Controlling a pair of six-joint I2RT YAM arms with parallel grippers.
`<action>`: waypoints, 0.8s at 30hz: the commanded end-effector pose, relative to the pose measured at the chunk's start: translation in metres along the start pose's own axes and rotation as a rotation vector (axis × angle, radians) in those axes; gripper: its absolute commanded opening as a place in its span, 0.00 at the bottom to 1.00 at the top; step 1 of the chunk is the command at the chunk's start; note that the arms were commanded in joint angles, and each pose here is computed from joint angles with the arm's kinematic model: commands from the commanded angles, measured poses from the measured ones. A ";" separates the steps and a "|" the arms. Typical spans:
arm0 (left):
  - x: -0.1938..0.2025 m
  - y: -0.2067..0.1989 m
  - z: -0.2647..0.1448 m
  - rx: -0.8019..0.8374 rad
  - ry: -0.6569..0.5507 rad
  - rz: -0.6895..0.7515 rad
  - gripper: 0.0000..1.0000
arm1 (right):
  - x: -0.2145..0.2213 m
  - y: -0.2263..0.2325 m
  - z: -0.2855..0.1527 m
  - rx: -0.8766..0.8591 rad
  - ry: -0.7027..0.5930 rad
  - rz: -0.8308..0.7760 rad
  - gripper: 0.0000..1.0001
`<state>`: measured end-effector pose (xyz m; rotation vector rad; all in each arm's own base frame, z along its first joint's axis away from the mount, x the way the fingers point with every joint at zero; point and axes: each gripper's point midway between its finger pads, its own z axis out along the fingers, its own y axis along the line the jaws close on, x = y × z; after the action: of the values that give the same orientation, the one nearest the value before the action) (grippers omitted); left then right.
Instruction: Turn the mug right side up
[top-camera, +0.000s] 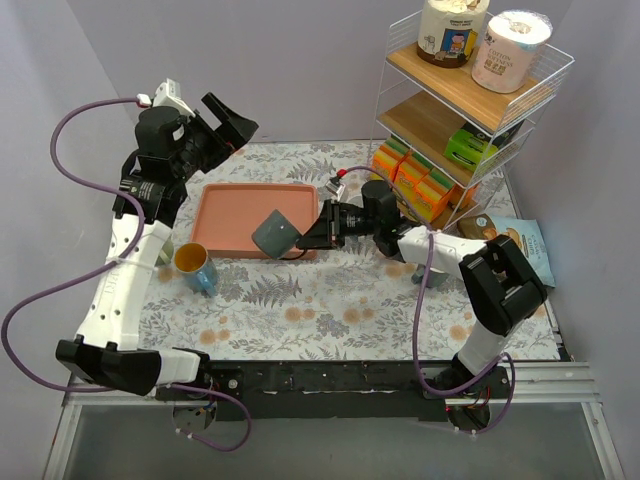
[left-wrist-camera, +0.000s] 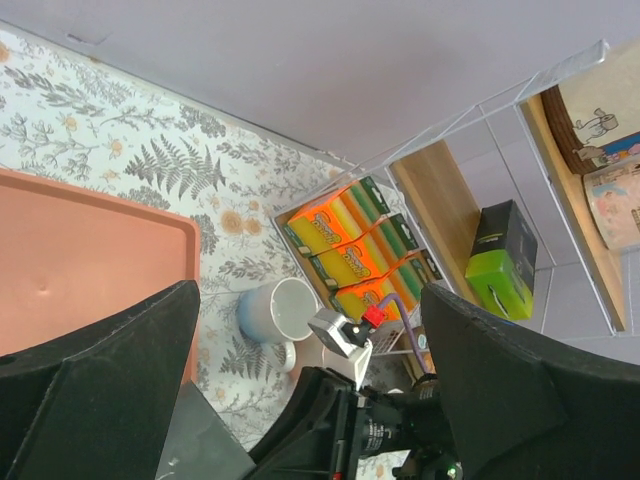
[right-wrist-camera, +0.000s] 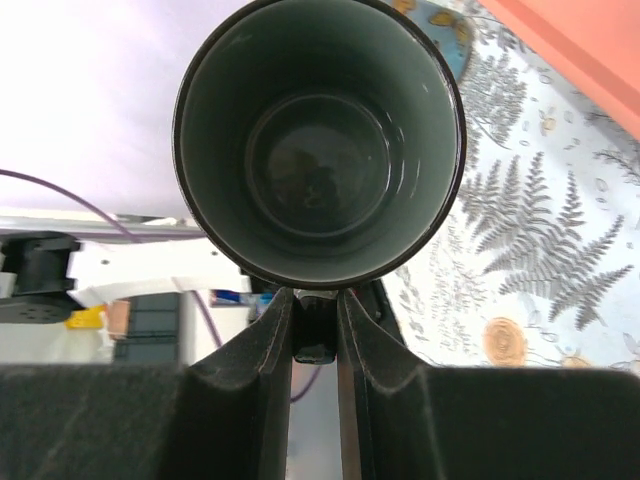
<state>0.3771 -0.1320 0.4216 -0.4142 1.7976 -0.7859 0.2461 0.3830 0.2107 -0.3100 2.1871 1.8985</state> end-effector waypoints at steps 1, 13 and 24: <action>0.003 -0.009 -0.005 0.024 0.037 -0.006 0.92 | -0.007 0.010 0.009 -0.006 0.028 -0.215 0.01; 0.010 -0.011 0.010 0.040 0.080 -0.022 0.92 | 0.006 -0.029 0.034 0.104 0.159 -0.291 0.01; 0.007 -0.013 0.013 0.046 0.076 -0.023 0.93 | 0.018 -0.040 0.045 0.163 0.186 -0.439 0.01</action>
<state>0.3892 -0.1478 0.4032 -0.4052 1.8826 -0.8442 0.2373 0.4093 0.1303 -0.7726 2.3194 1.5151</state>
